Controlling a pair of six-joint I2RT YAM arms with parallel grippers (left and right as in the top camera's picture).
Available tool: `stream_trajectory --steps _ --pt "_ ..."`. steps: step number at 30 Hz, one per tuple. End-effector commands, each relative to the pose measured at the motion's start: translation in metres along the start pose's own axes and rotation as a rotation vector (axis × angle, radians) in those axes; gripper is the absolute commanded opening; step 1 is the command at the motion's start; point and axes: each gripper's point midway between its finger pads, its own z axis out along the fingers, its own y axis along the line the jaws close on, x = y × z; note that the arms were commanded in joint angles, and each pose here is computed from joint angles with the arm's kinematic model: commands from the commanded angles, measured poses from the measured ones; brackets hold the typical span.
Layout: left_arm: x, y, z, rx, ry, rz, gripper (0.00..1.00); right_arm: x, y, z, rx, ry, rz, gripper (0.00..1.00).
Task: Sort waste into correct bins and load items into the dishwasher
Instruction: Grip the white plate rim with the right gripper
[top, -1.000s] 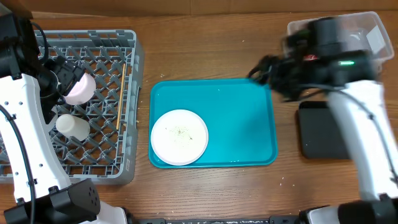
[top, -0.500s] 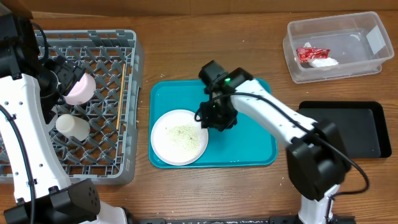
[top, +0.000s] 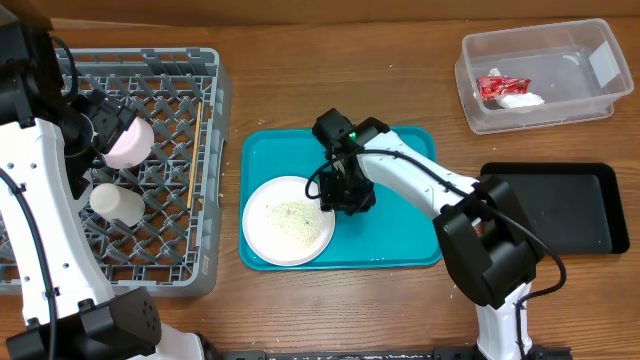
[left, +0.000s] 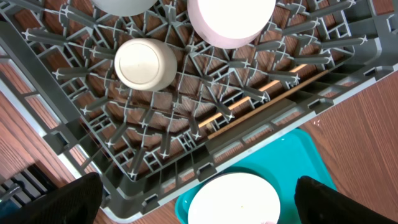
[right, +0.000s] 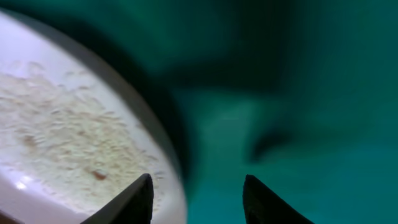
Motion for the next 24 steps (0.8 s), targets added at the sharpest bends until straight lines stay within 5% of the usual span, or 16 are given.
stream_trajectory --steps 1,16,24 --pt "0.001 0.001 -0.002 0.004 -0.007 -0.020 1.00 -0.001 -0.031 0.009 0.128 -0.027 0.075 0.48" --pt "0.000 0.001 -0.002 0.003 -0.007 -0.020 1.00 -0.044 -0.149 -0.059 0.353 -0.105 0.326 0.48" --pt "0.000 0.001 -0.002 0.004 -0.007 -0.020 1.00 -0.046 -0.140 -0.117 0.256 -0.142 0.309 0.48"
